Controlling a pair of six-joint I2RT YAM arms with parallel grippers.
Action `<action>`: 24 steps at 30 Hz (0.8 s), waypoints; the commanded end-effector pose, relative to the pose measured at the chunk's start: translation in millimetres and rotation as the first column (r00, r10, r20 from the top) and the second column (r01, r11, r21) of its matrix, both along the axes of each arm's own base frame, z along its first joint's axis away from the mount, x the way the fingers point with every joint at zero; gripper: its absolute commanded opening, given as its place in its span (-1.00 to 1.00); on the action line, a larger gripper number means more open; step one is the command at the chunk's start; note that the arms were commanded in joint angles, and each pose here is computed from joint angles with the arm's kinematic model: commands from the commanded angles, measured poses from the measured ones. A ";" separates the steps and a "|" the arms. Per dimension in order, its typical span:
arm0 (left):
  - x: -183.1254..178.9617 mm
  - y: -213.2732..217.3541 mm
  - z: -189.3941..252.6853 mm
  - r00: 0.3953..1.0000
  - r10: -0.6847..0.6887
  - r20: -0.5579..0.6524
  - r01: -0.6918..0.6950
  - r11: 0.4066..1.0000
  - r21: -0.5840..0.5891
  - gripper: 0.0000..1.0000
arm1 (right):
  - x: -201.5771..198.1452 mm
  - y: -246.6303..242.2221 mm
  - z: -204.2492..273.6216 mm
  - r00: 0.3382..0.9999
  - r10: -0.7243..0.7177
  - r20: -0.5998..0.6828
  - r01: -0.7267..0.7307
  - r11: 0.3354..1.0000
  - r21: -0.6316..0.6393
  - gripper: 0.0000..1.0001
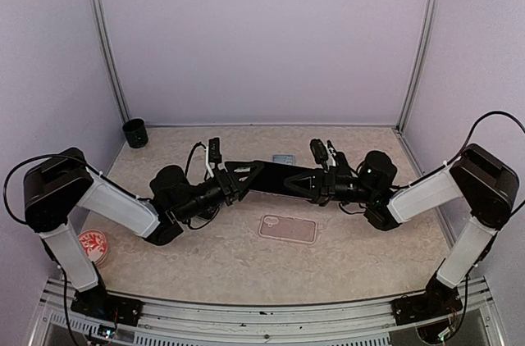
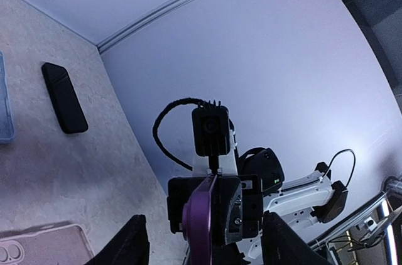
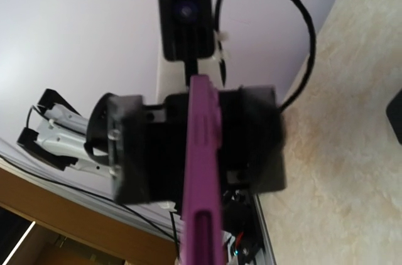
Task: Put the phone into the phone case
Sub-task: Pass from the left arm to the right, then install the phone on the phone case.
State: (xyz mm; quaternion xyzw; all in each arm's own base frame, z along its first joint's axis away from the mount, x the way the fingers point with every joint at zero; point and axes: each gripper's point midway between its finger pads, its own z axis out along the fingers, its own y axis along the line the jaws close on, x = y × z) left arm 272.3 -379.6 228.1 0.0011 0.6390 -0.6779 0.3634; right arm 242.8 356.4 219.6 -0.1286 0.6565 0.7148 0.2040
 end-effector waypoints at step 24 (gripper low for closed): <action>8.6 37.7 -56.2 0.993 0.113 0.023 -0.115 0.949 0.295 0.98 | -8.9 -40.6 -45.6 0.974 -0.195 -0.120 0.152 0.943 -0.297 -1.00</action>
